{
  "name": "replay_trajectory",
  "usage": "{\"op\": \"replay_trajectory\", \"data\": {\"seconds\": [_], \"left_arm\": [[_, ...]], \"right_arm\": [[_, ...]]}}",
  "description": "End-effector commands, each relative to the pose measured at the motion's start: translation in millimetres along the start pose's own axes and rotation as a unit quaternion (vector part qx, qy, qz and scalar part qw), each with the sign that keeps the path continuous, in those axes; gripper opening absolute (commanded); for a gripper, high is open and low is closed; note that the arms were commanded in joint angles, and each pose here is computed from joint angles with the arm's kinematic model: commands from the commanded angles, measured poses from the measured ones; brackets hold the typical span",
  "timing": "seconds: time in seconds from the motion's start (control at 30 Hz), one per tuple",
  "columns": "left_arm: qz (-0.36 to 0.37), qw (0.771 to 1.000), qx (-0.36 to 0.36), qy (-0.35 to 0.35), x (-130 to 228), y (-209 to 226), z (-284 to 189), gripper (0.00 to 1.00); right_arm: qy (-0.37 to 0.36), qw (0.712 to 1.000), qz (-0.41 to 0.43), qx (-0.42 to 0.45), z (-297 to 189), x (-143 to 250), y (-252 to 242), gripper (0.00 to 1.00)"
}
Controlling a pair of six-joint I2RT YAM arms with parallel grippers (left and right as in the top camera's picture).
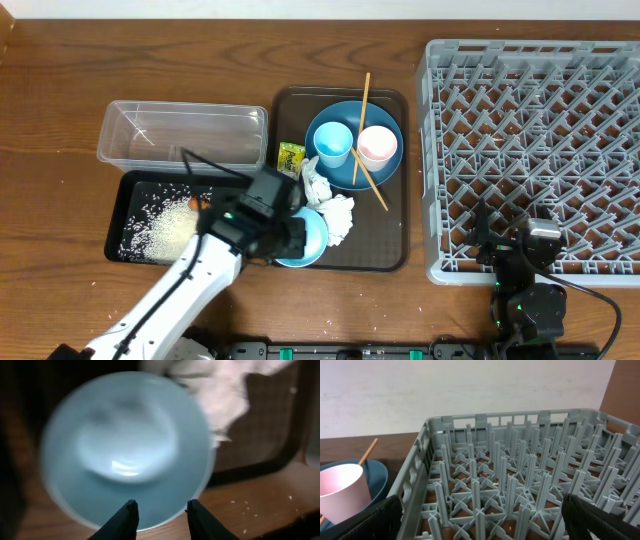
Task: Sort waste into correct bins and load items into the dishwasher rack
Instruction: 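Release the carrot and move the left gripper toward the brown tray, then position the left gripper over the crumpled white tissue beside the bowl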
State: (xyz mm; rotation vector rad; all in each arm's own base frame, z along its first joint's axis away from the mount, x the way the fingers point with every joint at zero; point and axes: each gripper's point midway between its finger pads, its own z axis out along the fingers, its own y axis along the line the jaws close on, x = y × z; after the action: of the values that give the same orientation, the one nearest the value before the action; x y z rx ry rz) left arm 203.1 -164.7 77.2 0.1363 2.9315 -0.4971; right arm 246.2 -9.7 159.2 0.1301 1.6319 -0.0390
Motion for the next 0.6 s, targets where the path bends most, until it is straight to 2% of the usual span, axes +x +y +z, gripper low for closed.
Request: {"op": "replay_trajectory", "data": {"seconds": [0.0,0.27,0.57], "left_arm": [[0.025,1.000,0.011,-0.008,1,-22,0,0.35],[0.071,0.995,-0.052,-0.047,3,-27,7,0.36],[0.097,0.993,-0.054,-0.043,2,-40,32,0.36]], "right_arm": [[0.003,1.000,0.002,-0.006,0,2,3,0.99],[0.003,1.000,0.002,-0.006,0,2,3,0.99],[0.003,1.000,0.002,-0.006,0,2,3,0.99]]}}
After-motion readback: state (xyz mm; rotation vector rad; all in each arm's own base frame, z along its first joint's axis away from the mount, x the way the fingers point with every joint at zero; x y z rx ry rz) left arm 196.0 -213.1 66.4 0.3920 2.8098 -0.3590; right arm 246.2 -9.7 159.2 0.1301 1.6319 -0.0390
